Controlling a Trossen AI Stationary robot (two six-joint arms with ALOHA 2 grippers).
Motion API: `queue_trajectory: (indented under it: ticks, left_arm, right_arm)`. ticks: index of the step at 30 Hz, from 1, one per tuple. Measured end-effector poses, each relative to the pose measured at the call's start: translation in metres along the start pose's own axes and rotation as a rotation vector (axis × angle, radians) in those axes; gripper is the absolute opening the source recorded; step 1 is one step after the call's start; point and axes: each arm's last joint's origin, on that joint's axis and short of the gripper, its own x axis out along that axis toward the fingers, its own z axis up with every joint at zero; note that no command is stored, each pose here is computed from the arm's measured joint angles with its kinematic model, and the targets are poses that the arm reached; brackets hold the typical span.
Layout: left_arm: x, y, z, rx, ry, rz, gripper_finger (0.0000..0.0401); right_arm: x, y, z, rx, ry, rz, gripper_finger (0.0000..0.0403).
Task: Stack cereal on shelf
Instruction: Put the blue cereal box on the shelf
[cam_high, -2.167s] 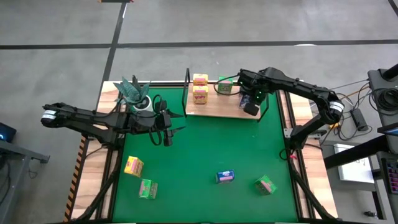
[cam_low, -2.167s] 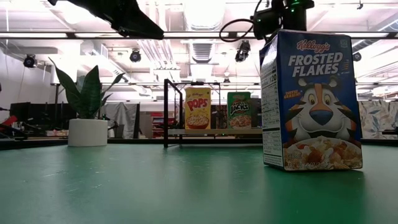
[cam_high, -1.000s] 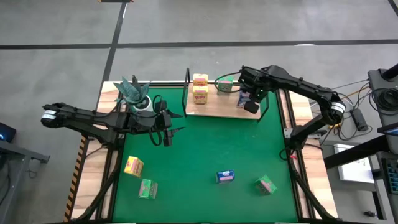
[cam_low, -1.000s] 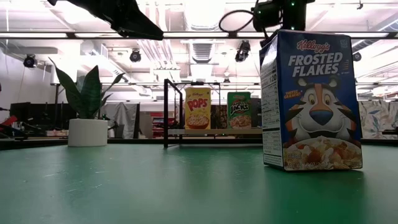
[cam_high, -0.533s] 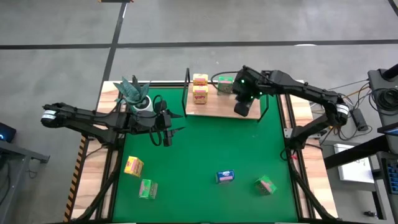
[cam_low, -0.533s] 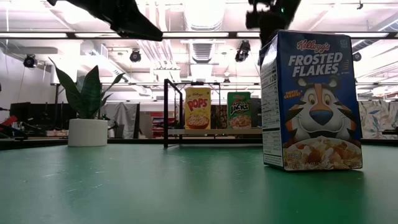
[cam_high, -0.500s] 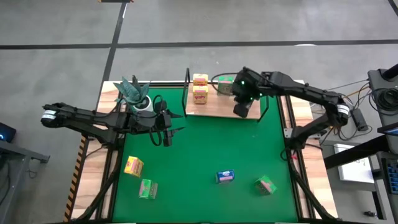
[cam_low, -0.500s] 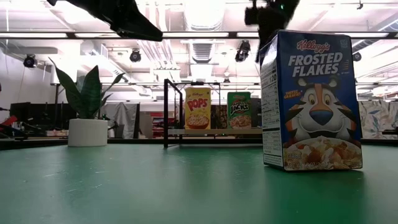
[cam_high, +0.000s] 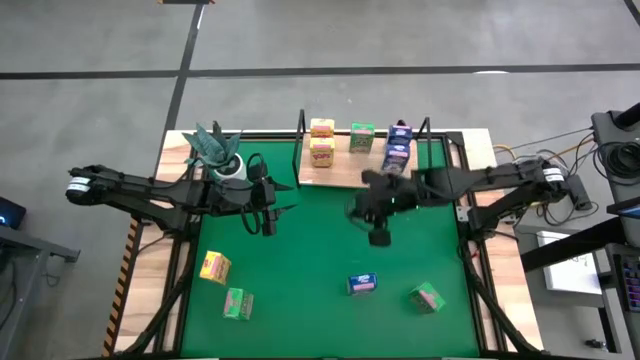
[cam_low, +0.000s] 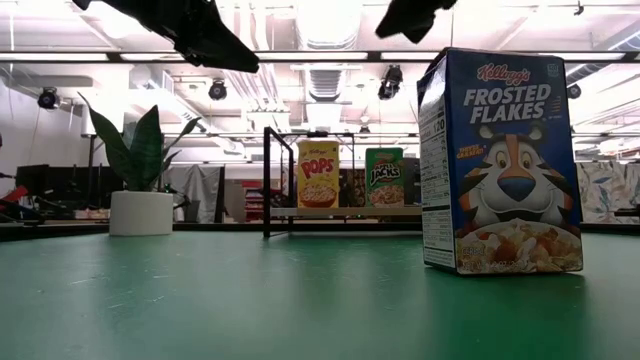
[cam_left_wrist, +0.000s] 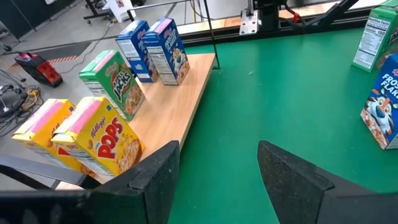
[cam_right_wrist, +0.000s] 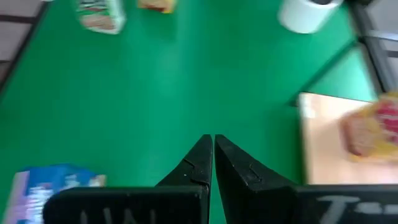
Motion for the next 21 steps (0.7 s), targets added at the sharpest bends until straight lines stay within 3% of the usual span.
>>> queue_trajectory:
  ticks: [7,21]
  left_arm:
    - [0.0,0.0,0.0,-0.008,-0.001,0.0,0.0201]
    - [-0.001,0.001,0.004,0.003,-0.016,0.001,0.0201]
  right_arm:
    - [0.01,0.051,-0.003,0.011,0.044,0.114,0.0009]
    - [0.007,0.102,-0.007,-0.001,0.076,0.226,0.0009]
